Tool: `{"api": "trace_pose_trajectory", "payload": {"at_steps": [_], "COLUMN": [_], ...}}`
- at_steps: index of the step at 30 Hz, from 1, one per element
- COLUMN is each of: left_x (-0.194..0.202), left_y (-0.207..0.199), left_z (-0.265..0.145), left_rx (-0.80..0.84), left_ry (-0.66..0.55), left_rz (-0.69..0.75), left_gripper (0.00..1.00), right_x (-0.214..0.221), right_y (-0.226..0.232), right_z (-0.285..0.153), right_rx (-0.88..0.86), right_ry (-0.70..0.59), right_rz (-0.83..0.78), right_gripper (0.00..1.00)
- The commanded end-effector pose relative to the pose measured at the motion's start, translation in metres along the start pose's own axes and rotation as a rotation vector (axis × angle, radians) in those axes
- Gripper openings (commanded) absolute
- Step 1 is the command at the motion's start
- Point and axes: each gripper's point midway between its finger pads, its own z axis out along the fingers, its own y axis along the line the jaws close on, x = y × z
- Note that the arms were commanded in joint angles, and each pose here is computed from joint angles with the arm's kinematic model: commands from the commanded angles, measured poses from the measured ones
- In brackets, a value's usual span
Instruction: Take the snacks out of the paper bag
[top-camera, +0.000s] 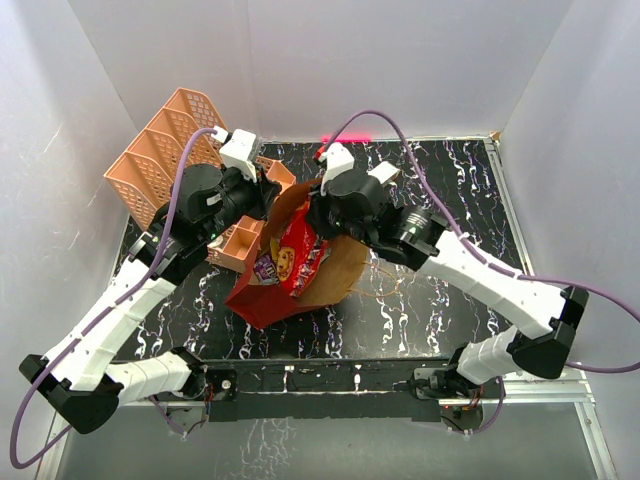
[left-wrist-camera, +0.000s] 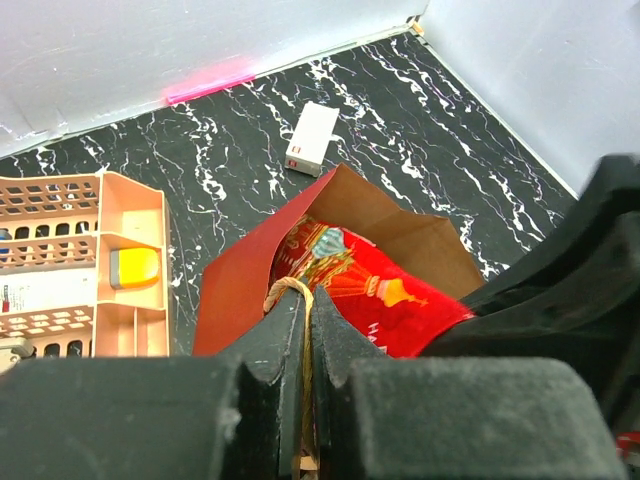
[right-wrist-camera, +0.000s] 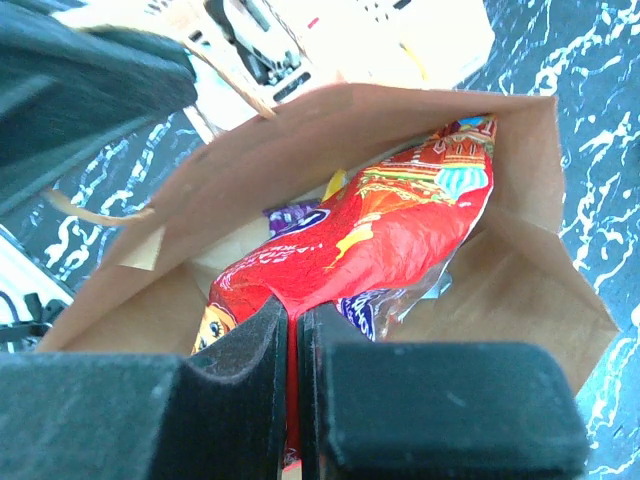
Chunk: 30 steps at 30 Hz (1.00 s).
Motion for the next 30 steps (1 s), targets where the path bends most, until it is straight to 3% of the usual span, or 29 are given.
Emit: {"api": "trace_pose_trajectory", "payload": {"at_steps": [1, 12, 18, 25, 30], "left_x": [-0.023, -0.012, -0.013, -0.009, -0.005], "left_y": [0.001, 0.011, 0.011, 0.013, 0.013], "left_z": [-0.008, -0.004, -0.004, -0.004, -0.002], "left_rx": [-0.020, -0.075, -0.078, -0.085, -0.086], "left_ry": [-0.086, -0.044, -0.048, -0.034, -0.023], "left_rz": [-0.019, -0.027, -0.027, -0.026, -0.030], "left_gripper": [0.00, 0.00, 0.00, 0.00, 0.00], "right_x": [-0.134, -0.205, -0.193, -0.144, -0.133], "right_y": [0.015, -0.015, -0.085, -0.161, -0.205], "right_z": [-0.087, -0.205, -0.227, -0.223, -0.205], "right_rx": [-0.089, -0.050, 0.321, 0.899, 1.021], "right_ry": [-0.430, -0.716, -0.752, -0.615, -0.588], "right_rz": [0.112, 0.184, 0.146, 0.015, -0.019], "right_gripper": [0.08, 0.08, 0.08, 0.08, 0.08]}}
